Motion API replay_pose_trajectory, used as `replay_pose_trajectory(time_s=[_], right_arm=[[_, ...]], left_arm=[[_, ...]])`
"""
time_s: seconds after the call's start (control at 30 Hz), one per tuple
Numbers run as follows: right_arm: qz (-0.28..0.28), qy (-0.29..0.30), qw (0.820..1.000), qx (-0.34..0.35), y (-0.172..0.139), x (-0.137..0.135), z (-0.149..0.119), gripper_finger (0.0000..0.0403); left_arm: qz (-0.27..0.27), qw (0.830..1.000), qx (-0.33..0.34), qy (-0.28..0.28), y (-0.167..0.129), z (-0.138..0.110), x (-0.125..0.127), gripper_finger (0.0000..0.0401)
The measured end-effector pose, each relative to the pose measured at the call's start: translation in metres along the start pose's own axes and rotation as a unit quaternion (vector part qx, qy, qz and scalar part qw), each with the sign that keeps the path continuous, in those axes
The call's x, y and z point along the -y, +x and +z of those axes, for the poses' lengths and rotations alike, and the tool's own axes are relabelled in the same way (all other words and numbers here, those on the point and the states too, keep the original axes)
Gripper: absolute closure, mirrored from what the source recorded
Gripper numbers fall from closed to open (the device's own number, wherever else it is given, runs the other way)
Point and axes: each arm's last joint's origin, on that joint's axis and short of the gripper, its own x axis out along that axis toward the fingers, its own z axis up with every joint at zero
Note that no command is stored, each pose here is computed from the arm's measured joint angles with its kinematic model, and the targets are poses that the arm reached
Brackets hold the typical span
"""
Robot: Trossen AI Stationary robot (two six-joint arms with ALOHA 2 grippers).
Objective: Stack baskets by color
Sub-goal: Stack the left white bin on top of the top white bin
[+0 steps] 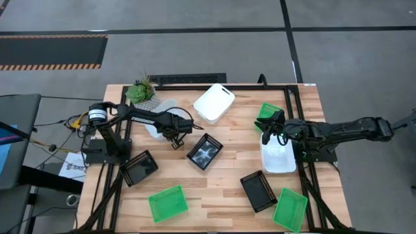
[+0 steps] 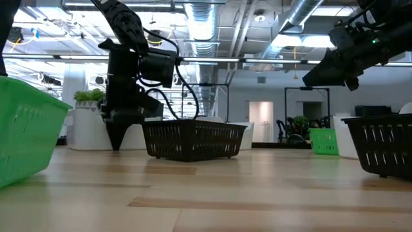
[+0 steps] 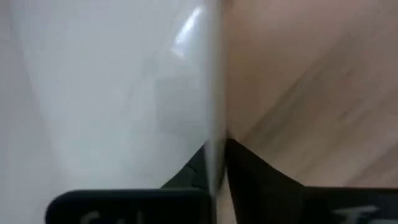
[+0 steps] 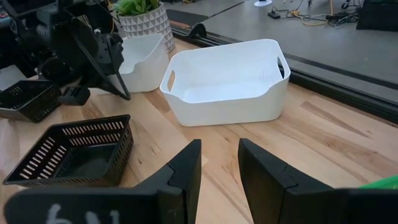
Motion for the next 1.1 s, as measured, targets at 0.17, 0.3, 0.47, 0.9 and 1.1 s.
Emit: replay_pose_trajectory(time_s=[0.17, 0.3, 0.47, 0.9, 1.1], right_arm=[[0.000, -0.001, 1.000, -0.001, 0.000, 0.000, 0.000, 0.0274], [-0.001, -0.002, 1.000, -0.003, 0.000, 0.000, -0.001, 0.0274], [-0.005, -0.006, 1.000, -0.010, 0.000, 0.001, -0.002, 0.0274], [-0.005, -0.006, 1.000, -0.010, 0.000, 0.001, -0.002, 0.0274], [-0.005, -0.006, 1.000, -0.010, 0.000, 0.001, -0.002, 0.0274]], left_arm=[[0.016, 1.000, -0.014, 0.006, -0.003, -0.002, -0.002, 0.0399], [0.020, 1.000, -0.008, 0.006, -0.012, 0.004, -0.002, 0.0401], [0.023, 1.000, 0.016, 0.007, -0.031, 0.014, 0.002, 0.0401], [0.097, 0.991, 0.091, -0.023, -0.103, 0.034, 0.002, 0.0401], [0.096, 0.972, 0.197, -0.082, -0.140, 0.056, 0.000, 0.0401]])
